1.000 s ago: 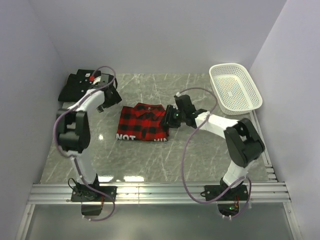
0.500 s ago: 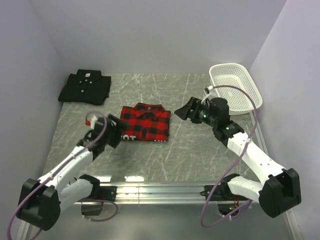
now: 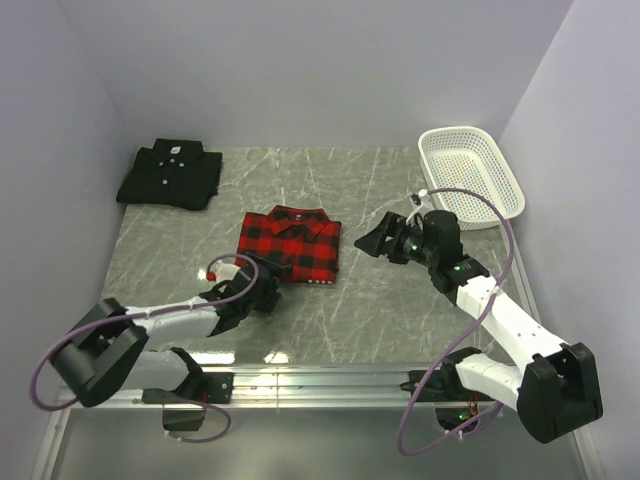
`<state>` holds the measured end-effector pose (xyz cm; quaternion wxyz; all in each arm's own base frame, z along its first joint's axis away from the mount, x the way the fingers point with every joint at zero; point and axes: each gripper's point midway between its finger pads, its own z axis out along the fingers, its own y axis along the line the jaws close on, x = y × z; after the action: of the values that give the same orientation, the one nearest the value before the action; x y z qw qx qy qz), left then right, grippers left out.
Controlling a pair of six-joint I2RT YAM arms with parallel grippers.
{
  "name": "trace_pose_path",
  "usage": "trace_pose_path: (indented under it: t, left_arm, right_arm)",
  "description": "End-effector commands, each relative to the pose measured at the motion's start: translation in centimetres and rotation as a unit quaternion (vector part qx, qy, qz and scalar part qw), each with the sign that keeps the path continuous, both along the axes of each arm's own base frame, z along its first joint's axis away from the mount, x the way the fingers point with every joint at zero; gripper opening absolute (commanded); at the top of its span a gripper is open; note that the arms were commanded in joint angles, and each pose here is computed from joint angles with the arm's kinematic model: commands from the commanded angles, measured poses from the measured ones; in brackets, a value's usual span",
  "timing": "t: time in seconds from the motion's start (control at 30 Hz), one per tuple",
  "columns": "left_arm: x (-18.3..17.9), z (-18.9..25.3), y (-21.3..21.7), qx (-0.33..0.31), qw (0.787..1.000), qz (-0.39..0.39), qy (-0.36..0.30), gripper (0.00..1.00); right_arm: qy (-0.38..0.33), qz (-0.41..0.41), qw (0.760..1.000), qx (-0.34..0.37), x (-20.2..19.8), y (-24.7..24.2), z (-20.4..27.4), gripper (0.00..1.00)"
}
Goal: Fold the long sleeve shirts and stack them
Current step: Neatly place the folded shirt to the corner
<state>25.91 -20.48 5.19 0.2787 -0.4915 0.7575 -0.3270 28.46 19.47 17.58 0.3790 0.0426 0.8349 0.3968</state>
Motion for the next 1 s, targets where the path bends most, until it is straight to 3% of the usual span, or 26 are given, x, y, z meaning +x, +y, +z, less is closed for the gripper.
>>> trace_pose_path:
  t: [0.0,0.37,0.47,0.63,0.83,0.97]
  left_arm:
    - [2.7,1.6,-1.6,-0.067,0.996,0.05,-0.036,0.99]
    - [4.5,-1.5,-2.4,-0.053,0.996,0.072,-0.026,0.91]
    - [5.6,-2.0,-1.8,-0.042,0.996,0.075,-0.023,0.81]
    - [7.7,-3.2,0.5,-0.033,0.995,0.09,-0.019,0.54]
    - [10.7,-3.7,3.2,0.004,0.996,0.083,-0.029,0.46]
    - [12.3,-3.1,5.0,0.028,0.998,0.054,-0.036,0.5]
  right_arm:
    - [-0.033,0.01,0.999,0.024,0.0,0.1,1.7,0.84]
    - [-0.028,0.021,0.999,0.038,0.1,0.1,1.3,0.82]
    - [-0.031,0.02,0.999,0.032,0.1,-0.2,1.3,0.81]
    - [-0.029,0.017,0.999,0.018,0.1,-0.8,0.8,0.8]
    - [-0.03,0.017,0.999,0.01,0.2,-1.4,0.5,0.8]
    - [-0.027,0.017,0.999,0.008,0.5,-1.5,0.3,0.8]
